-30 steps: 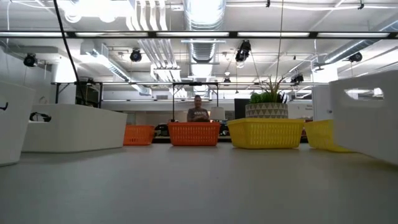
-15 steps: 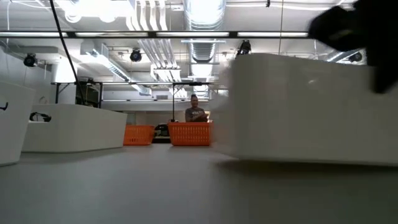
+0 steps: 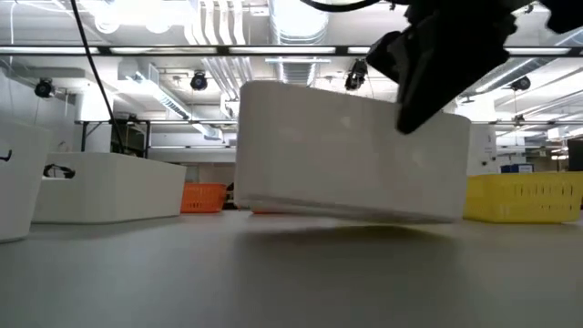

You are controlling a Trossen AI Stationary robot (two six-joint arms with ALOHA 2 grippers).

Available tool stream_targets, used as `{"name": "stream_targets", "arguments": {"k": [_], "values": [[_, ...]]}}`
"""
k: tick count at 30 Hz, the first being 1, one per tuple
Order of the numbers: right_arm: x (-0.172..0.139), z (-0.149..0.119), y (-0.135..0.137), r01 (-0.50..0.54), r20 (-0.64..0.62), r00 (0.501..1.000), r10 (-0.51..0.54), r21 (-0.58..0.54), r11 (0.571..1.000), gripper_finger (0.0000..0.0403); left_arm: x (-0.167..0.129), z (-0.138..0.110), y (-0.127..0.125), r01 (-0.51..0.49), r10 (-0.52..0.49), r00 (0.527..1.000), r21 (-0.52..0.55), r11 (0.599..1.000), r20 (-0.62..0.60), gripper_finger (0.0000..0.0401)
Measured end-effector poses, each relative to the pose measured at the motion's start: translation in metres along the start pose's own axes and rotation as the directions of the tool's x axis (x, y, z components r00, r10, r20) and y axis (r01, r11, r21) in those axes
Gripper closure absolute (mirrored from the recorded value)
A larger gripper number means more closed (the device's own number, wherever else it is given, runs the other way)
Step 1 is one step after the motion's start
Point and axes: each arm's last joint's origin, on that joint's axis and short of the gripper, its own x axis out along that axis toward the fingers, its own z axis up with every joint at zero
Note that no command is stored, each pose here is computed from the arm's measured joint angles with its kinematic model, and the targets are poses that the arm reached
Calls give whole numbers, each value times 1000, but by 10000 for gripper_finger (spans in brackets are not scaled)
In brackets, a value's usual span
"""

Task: Stack baskets by color
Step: Stack the bottom right white bin on top of the bottom left white bin

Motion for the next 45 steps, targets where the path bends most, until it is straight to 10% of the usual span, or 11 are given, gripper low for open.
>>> {"name": "stream_targets", "arguments": {"k": [18,33,45], "values": [[-52,-7,5,-9,198,980,27,-92,996,288,17,-13,9,-92,93,996,-159,983,-6,401],[-96,-70,-28,247,748,664,-3,-215,945,332,102,-29,32,72,-35,992,-329,941,118,401],[-114,-115,-42,190,801,599,-9,-131,973,346,150,-68,29,91,-138,988,-470,878,-68,322]]}}
